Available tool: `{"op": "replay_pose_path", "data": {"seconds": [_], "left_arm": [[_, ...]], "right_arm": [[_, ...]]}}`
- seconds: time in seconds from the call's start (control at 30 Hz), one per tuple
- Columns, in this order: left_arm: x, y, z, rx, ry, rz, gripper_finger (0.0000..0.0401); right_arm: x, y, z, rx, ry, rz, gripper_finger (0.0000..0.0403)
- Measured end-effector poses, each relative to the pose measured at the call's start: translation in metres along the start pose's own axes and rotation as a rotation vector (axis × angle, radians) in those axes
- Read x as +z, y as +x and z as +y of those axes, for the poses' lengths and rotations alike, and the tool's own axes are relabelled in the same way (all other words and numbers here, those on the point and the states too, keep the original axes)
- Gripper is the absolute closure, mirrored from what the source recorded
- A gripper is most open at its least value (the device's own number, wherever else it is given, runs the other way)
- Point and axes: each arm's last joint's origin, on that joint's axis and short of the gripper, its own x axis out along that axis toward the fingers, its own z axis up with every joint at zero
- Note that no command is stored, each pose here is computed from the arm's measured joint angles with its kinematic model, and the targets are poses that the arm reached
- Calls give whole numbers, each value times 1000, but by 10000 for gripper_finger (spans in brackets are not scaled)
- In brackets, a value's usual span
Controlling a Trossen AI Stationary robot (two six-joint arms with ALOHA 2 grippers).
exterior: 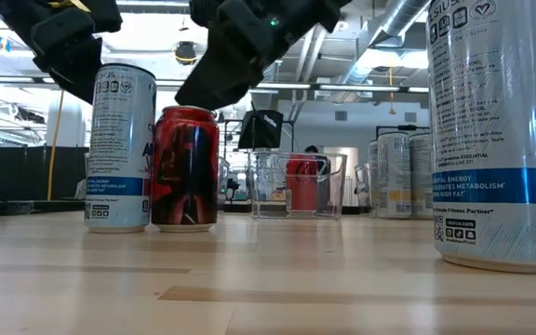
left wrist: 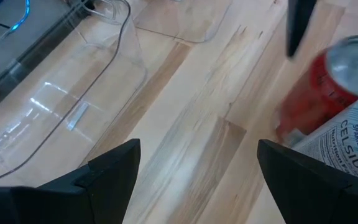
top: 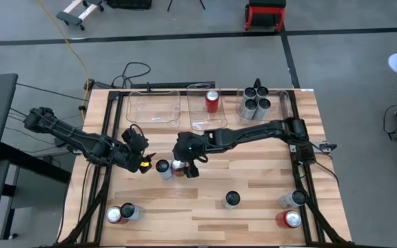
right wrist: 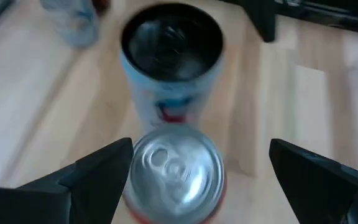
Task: Sort soda cans
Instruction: Put the red-black soda can into the middle transparent bin
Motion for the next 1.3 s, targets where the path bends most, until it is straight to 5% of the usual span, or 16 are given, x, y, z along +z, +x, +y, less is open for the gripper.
{"op": "replay_pose_path", "data": {"seconds": [0.33, 0.8, 1.17, 1.3], "left_arm": [[0, 0, 0, 1, 0, 0, 81], [0, 0, 0, 2, -1, -1, 81], [0, 0, 0, 8, 3, -2, 81], [-1, 0, 0, 10, 4, -2, 81]], "right_arm": [[-5, 9, 5, 61, 3, 13, 3], [-5, -4, -15, -3, 45, 29, 3], [9, -45, -26, -30, 92, -11, 3], [16, -57, -22, 45, 125, -53, 3]]}}
